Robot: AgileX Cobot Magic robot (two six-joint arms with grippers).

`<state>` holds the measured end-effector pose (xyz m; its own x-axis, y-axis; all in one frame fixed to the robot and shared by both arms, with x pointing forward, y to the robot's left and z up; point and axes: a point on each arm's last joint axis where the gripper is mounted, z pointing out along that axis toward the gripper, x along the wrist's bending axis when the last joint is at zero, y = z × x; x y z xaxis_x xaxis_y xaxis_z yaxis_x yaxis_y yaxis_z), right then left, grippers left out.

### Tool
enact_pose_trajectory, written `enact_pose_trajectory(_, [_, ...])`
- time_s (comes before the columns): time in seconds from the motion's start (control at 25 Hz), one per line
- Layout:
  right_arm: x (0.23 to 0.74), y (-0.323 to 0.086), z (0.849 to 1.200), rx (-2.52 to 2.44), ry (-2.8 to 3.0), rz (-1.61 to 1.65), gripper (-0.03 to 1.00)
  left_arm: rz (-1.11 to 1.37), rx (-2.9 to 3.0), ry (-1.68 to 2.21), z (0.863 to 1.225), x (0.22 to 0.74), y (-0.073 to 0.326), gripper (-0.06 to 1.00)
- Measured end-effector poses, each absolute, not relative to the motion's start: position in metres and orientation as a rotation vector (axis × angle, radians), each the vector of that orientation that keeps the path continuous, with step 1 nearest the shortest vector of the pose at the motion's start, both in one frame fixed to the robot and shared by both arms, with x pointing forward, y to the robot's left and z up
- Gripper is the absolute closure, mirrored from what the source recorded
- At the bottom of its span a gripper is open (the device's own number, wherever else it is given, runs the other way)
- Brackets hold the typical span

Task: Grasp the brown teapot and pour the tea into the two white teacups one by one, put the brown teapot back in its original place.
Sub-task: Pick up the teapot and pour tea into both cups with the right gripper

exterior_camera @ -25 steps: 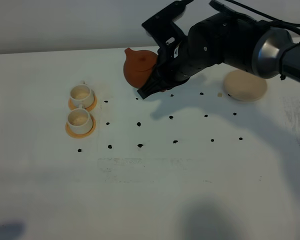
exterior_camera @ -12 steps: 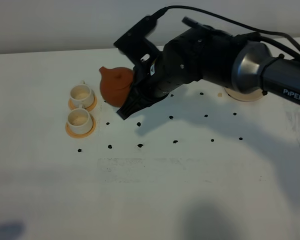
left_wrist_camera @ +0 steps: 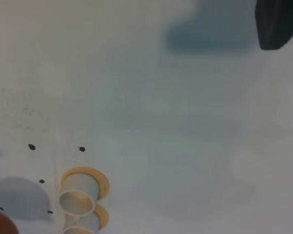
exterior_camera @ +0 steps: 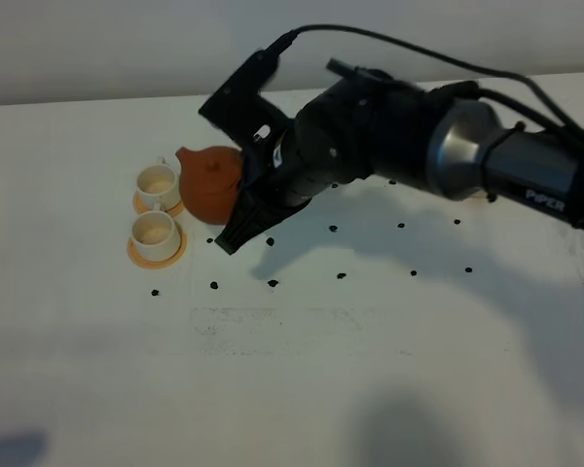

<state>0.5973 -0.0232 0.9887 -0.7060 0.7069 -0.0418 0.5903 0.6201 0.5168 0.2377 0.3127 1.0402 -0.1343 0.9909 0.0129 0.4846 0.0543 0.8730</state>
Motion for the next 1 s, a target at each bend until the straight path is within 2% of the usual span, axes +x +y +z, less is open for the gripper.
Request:
enact_pose_trajectory(0.24, [0.593, -0.01, 0.971, 0.996, 2.635, 0.662, 0.88, 1.008, 1.491, 1.694, 1.04, 0.238, 0.313, 0.62])
enact_pose_trajectory(1.0, [0.595, -0.004, 0.948, 0.855, 2.642, 0.558, 0.88, 1.008, 1.491, 1.694, 1.04, 0.238, 0.313, 0.62])
